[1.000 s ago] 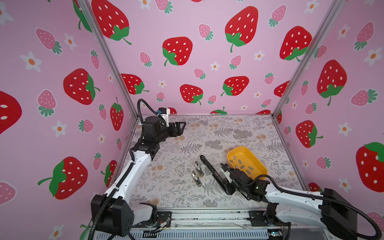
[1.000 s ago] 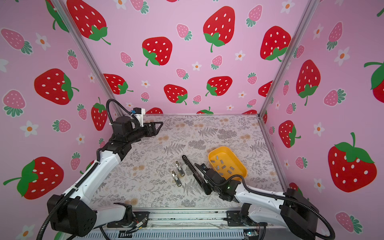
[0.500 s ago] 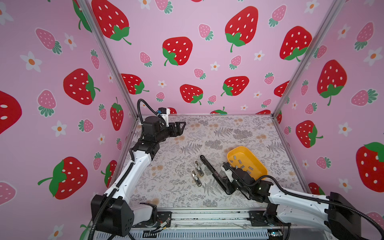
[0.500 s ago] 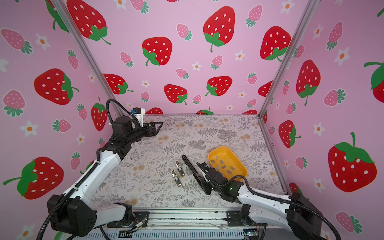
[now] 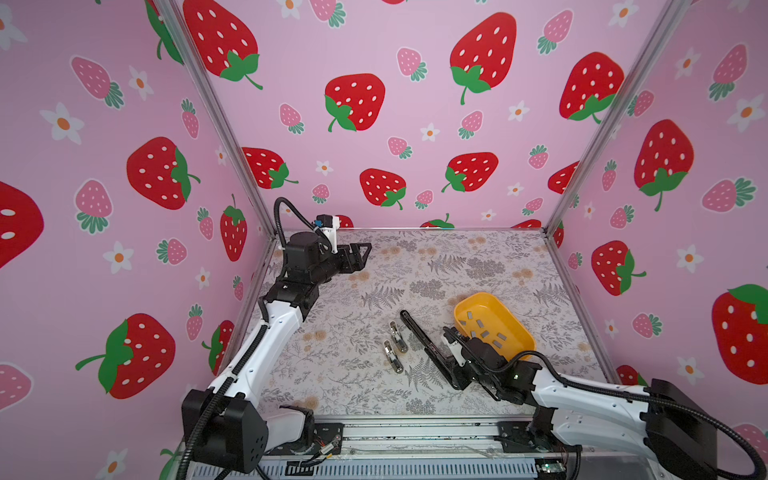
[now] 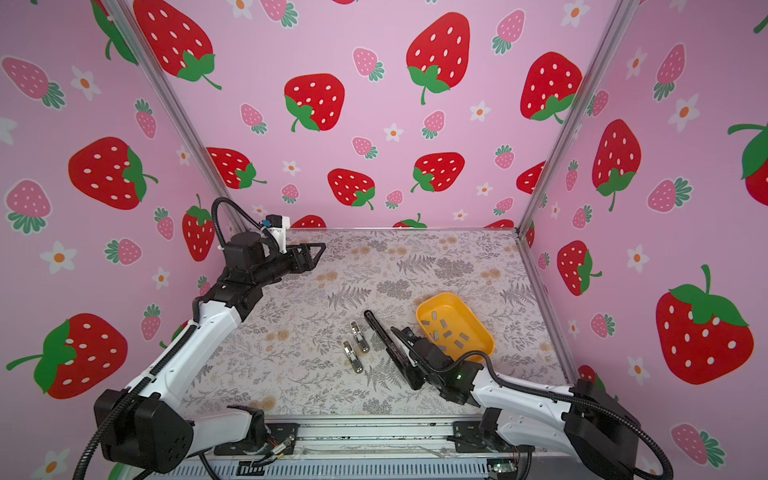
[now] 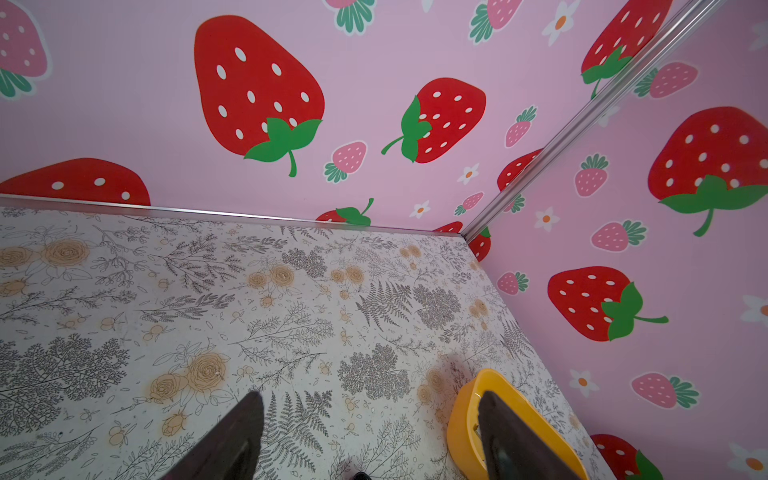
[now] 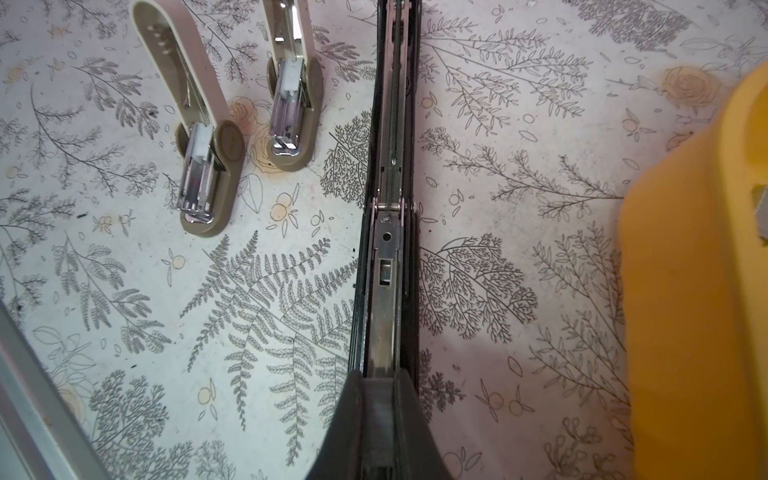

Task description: Load the staples into the stapler

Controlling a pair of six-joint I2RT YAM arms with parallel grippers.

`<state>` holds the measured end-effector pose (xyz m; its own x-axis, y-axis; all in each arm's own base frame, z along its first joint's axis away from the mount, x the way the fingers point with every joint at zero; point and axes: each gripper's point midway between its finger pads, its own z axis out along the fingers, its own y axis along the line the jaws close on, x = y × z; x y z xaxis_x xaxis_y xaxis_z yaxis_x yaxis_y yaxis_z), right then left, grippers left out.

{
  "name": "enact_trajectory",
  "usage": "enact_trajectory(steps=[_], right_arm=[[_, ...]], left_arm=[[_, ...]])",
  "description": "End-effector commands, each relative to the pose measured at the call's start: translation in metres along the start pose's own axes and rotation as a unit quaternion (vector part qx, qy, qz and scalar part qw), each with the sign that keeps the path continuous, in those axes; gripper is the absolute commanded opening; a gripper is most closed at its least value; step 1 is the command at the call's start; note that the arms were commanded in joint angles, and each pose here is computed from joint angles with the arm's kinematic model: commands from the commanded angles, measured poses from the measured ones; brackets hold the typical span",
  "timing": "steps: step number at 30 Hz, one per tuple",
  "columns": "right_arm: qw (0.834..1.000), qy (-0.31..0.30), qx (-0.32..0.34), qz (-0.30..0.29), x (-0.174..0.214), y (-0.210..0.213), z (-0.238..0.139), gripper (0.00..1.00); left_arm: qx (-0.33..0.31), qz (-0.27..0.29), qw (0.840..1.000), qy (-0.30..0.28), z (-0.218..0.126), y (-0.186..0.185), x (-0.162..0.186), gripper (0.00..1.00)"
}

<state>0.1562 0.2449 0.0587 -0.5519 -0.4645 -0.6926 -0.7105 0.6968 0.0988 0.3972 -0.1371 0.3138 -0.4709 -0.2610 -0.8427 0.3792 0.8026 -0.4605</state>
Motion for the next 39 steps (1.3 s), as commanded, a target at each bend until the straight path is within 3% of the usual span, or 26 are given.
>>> enact_trajectory(steps=[1,39], right_arm=[[1.000,-0.011,-0.003,-0.002,-0.010,0.002,-0.002,0.08],[1.000,0.022,-0.001,0.013,0.005,0.003,0.001,0.09]], left_arm=[[0.013,0.007,1.000,-0.027,-0.006,-0.010,-0.023,0.82],[0.009,0.006,1.000,-0.029,-0.008,-0.008,-0.025,0.82]])
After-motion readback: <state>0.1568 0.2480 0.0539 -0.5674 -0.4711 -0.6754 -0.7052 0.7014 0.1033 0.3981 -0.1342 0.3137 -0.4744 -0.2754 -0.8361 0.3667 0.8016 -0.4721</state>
